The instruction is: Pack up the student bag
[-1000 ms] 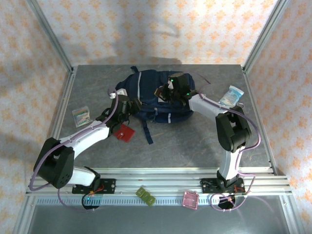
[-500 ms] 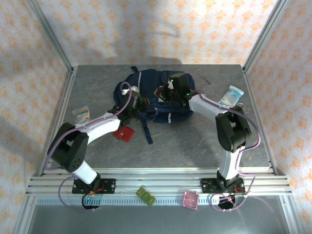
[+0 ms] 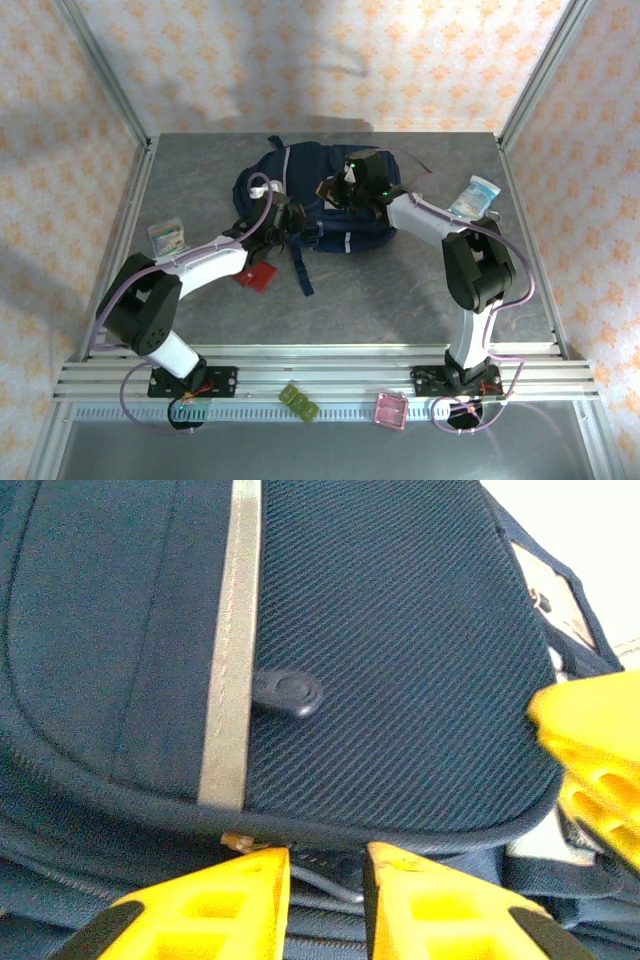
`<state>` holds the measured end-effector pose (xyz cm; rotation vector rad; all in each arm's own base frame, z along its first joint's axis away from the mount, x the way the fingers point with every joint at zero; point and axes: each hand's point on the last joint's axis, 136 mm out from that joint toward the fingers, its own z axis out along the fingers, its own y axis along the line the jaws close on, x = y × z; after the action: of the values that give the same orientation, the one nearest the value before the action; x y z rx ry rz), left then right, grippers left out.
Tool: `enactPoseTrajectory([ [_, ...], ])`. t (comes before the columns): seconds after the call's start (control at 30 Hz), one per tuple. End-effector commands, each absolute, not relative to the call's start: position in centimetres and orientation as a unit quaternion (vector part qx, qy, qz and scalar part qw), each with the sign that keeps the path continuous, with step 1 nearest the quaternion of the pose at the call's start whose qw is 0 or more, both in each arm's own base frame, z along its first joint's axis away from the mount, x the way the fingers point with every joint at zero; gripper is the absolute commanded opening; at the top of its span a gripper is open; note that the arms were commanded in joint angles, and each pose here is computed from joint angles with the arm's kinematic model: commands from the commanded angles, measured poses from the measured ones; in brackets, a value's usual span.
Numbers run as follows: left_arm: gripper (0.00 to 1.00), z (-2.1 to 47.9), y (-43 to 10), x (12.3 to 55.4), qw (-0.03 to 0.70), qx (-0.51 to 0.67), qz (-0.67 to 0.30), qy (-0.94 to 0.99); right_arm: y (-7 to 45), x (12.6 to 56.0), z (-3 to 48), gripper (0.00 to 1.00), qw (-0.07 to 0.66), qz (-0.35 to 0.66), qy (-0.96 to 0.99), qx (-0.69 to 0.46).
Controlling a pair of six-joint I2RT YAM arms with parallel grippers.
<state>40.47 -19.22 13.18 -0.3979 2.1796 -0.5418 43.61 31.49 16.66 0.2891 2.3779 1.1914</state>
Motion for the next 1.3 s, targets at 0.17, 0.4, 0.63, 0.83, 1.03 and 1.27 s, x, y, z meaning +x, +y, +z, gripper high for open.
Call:
enactPoseTrajectory([
  [0.17,0.23,11.6,-19.1,39.1,0.413,-0.158,-0.226,0.868,32.6,43.9,26.1,0.0,0.307,0.507,0.803,0.062],
  [0.4,0.34,8.9,-17.9,39.4,0.395,-0.16,-0.161,0.89,32.6,43.6,26.5,0.0,0.305,0.514,0.8,0.059],
  [0.63,0.33,6.0,-17.2,40.0,0.36,-0.173,-0.13,0.907,32.5,43.3,27.4,0.0,0.312,0.522,0.792,0.056],
  [0.83,0.28,4.3,-17.0,39.5,0.339,-0.173,-0.128,0.916,32.6,43.3,28.8,0.0,0.322,0.532,0.782,0.053],
  [1.03,0.28,6.5,-16.8,38.8,0.355,-0.165,-0.139,0.91,32.7,43.5,29.0,0.0,0.322,0.535,0.779,0.053],
  [1.27,0.42,13.4,-16.8,38.2,0.412,-0.164,-0.203,0.873,32.7,43.6,28.5,0.0,0.317,0.533,0.782,0.055],
])
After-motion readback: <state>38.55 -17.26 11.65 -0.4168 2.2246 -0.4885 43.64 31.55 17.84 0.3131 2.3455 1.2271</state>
